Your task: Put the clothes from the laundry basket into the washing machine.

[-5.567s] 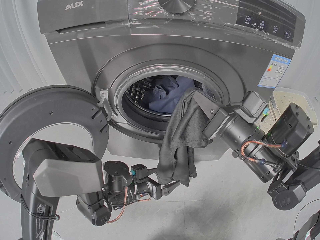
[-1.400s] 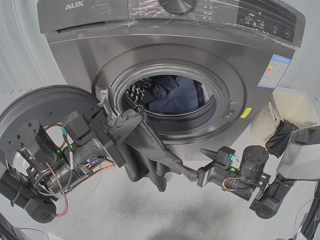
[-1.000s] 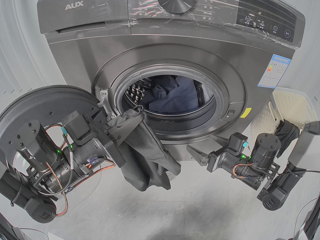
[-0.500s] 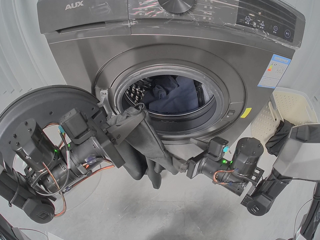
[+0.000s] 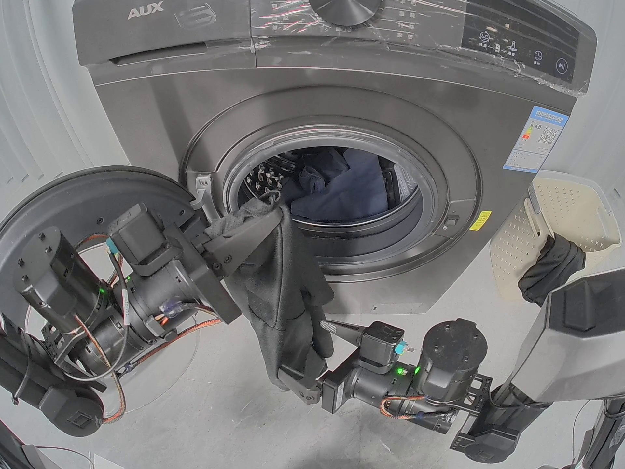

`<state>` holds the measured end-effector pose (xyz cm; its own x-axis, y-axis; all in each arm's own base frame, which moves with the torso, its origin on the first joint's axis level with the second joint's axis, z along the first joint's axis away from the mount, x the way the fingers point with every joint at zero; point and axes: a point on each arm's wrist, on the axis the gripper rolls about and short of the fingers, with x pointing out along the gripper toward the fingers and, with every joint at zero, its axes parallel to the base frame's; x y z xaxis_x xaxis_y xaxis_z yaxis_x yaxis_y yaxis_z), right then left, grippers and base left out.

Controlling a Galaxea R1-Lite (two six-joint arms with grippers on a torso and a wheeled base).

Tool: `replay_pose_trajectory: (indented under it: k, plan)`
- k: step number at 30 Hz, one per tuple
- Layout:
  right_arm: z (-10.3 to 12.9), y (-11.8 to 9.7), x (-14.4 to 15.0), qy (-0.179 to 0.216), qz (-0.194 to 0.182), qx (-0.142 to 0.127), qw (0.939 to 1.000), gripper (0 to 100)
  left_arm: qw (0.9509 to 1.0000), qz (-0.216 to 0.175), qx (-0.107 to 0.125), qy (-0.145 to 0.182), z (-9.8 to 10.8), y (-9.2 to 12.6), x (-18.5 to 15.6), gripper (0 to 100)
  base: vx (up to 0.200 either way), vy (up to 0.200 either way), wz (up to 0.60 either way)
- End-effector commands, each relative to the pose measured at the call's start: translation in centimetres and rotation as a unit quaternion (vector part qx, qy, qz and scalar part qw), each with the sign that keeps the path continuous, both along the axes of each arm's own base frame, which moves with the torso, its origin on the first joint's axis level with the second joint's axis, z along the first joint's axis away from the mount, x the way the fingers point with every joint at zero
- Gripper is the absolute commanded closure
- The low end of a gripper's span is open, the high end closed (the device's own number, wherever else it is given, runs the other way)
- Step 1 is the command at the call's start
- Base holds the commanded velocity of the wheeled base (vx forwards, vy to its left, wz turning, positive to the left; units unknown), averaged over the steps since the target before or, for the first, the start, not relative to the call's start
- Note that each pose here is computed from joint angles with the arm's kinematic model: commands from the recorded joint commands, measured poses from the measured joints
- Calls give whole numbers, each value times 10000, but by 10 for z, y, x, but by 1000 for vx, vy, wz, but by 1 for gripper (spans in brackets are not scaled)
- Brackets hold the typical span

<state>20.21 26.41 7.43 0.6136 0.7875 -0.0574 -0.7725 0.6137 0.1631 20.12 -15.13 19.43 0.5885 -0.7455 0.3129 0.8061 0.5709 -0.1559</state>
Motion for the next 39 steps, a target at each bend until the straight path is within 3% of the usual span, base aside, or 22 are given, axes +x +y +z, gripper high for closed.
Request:
replay_pose_trajectory:
  k: [1, 6, 14, 17, 23, 27, 31, 36, 37, 39]
  plan:
    - [0, 0, -6, 3, 64, 17, 10000, 0, 10000, -9, 7, 10, 0, 2, -2, 100, 0, 0, 0]
    - [8, -20, -3, -14, -196, 33, 9998, 0, 10000, -26, 56, 29, -2, 6, -4, 100, 0, 0, 0]
    - [22, -53, 21, -166, -815, 133, 9964, 0, 9973, -658, 317, 81, -11, 16, -25, 100, 0, 0, 0]
    - [20, -59, 31, -169, -982, 98, 9950, 0, 9966, -738, 362, 101, -13, 16, -27, 100, 0, 0, 0]
    - [-8, -54, 55, -50, -1156, -184, 9931, 0, 9945, -948, 428, 116, -15, 19, -33, 100, 0, 0, 0]
    - [-21, -40, 63, -41, -1071, -217, 9940, 0, 9941, -978, 442, 125, -15, 19, -33, 100, 0, 0, 0]
    - [-19, -25, 59, -102, -867, -143, 9961, 0, 9944, -950, 435, 134, -15, 18, -31, 100, 0, 0, 0]
    - [-22, -9, 32, -22, -445, -216, 9988, 0, 9968, -702, 378, 80, -12, 13, -15, 100, 0, 0, 0]
    - [-22, -5, 19, 34, -254, -255, 9993, 0, 9987, -381, 323, 110, -12, 14, -6, 100, 0, 0, 0]
    - [-18, 0, 8, 17, -87, -227, 9997, 0, 9992, -239, 290, 121, -12, 12, -1, 100, 0, 0, 0]
